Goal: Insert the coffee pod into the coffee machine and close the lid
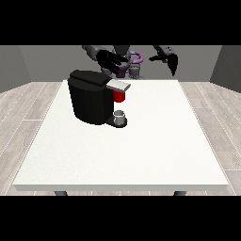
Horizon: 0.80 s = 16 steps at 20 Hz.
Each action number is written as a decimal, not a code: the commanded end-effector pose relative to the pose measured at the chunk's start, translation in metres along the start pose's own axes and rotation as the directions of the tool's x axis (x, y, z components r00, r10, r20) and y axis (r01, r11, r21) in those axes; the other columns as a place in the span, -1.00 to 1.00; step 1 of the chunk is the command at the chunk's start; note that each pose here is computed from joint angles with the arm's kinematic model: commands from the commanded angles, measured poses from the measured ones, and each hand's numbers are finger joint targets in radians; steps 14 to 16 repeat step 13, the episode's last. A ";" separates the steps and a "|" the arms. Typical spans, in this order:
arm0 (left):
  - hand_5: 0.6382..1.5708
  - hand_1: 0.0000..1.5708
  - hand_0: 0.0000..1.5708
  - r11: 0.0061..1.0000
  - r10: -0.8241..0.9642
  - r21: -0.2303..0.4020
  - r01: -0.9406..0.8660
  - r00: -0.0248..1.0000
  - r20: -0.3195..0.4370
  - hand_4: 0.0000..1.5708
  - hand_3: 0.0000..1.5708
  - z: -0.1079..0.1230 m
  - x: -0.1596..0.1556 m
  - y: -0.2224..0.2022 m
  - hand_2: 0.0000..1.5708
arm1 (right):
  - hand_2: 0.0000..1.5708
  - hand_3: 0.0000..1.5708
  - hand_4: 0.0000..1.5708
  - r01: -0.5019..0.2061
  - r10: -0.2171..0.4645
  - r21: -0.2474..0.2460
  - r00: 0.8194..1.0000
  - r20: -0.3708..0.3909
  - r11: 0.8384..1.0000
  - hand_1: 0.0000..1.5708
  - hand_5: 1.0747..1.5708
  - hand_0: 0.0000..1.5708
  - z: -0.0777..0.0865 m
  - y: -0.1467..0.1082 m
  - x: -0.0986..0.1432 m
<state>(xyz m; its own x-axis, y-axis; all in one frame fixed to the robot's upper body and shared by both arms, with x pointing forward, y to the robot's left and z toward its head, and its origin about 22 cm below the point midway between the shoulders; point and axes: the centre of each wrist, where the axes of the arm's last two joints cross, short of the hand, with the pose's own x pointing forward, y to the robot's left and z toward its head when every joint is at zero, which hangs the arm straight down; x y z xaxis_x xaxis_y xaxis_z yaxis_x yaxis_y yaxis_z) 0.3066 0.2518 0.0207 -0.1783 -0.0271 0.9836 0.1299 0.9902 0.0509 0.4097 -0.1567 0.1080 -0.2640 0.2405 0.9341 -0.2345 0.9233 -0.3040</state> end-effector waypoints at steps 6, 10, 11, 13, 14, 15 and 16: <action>1.00 -1.00 -1.00 0.999 0.041 -0.009 -0.041 0.998 -0.038 -0.76 -1.00 0.020 -0.021 -0.012 -1.00 | -1.00 -1.00 -0.67 0.114 -0.119 0.105 0.992 0.047 0.988 -1.00 1.00 -1.00 0.023 0.053 -0.014; 1.00 -1.00 -1.00 0.997 0.029 0.071 -0.025 0.998 -0.061 -0.76 -1.00 0.036 -0.039 0.023 -1.00 | -1.00 -1.00 -0.64 0.260 -0.265 0.104 0.963 0.043 0.960 -1.00 1.00 -1.00 0.056 0.056 -0.037; 1.00 -1.00 -1.00 0.993 0.020 0.117 -0.007 0.994 -0.109 -0.76 -1.00 0.036 -0.039 0.027 -1.00 | -1.00 -1.00 -0.64 0.294 -0.296 0.133 0.955 -0.004 0.946 -1.00 1.00 -1.00 0.075 0.064 -0.049; 1.00 -1.00 -1.00 0.998 0.041 0.061 -0.035 0.994 -0.100 -0.76 -1.00 0.037 -0.032 0.015 -1.00 | -1.00 -1.00 -0.80 0.268 -0.268 -0.008 0.963 -0.037 0.964 -1.00 1.00 -1.00 0.090 0.061 -0.070; 1.00 -1.00 -1.00 0.998 0.041 0.061 -0.035 0.994 -0.100 -0.76 -1.00 0.037 -0.032 0.015 -1.00 | -1.00 -1.00 -0.80 0.268 -0.268 -0.008 0.963 -0.037 0.964 -1.00 1.00 -1.00 0.090 0.061 -0.070; 1.00 -1.00 -1.00 0.998 0.041 0.061 -0.035 0.994 -0.100 -0.76 -1.00 0.037 -0.032 0.015 -1.00 | -1.00 -1.00 -0.80 0.268 -0.268 -0.008 0.963 -0.037 0.964 -1.00 1.00 -1.00 0.090 0.061 -0.070; 1.00 -1.00 -1.00 0.998 0.041 0.061 -0.035 0.994 -0.100 -0.76 -1.00 0.037 -0.032 0.015 -1.00 | -1.00 -1.00 -0.80 0.268 -0.268 -0.008 0.963 -0.037 0.964 -1.00 1.00 -1.00 0.090 0.061 -0.070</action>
